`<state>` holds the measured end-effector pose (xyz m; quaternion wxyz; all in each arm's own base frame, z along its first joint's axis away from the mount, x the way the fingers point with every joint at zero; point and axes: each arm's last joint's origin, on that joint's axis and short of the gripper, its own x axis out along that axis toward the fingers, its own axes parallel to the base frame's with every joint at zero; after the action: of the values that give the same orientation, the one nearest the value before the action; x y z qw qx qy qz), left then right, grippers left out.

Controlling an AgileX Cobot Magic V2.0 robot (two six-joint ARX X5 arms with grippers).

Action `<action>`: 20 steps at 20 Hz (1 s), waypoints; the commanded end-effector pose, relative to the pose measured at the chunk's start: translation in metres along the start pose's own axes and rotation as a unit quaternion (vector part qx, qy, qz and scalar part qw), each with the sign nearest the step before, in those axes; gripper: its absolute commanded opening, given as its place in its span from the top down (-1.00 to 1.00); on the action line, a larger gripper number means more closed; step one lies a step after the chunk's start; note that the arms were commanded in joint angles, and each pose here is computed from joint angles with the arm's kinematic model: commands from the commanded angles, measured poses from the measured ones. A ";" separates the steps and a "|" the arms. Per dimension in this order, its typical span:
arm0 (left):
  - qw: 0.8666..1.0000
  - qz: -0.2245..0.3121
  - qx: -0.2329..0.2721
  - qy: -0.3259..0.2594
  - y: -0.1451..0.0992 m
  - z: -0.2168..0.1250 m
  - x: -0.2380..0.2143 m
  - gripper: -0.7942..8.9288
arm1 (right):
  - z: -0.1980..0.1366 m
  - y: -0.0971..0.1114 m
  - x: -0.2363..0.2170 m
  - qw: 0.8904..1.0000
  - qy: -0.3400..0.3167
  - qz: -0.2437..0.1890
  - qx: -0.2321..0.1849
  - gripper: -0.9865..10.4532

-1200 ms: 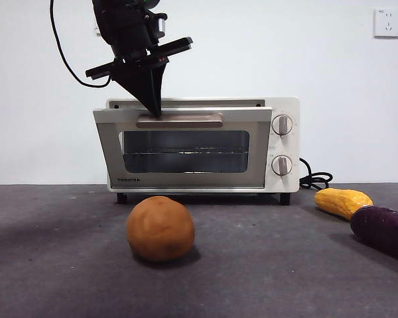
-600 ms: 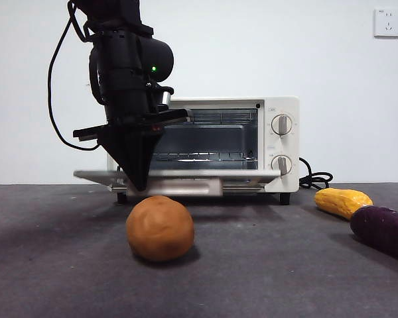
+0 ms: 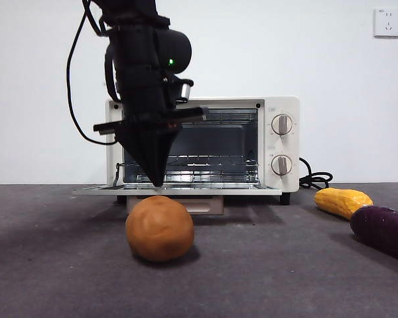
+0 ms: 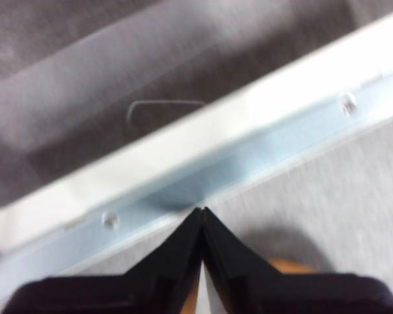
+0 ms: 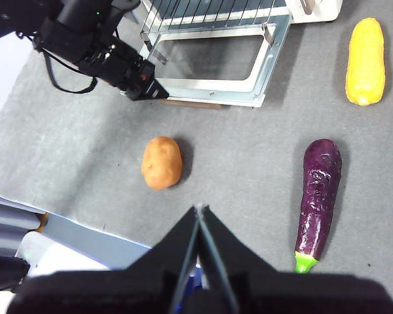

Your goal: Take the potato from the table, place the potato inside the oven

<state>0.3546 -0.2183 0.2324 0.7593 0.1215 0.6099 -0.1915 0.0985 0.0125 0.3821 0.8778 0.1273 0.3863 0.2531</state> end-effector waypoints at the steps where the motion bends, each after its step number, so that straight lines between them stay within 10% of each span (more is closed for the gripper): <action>1: 0.999 -0.004 0.024 -0.034 -0.005 -0.006 -0.031 0.85 | 0.004 -0.002 0.003 1.000 0.002 0.004 -0.014 0.83; 13: 0.941 -0.032 0.049 -0.332 -0.001 -0.137 -0.266 0.85 | 0.041 0.003 0.036 0.992 -0.020 0.121 -0.009 0.42; 20: 0.950 0.028 0.033 -0.311 0.011 -0.202 -0.292 0.85 | 0.050 0.037 0.085 0.991 0.030 0.125 -0.043 0.31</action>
<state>0.1282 -0.0821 0.4718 0.9123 0.0896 0.3347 -0.2185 0.1698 0.0825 0.3795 0.8367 0.1225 0.3734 0.3816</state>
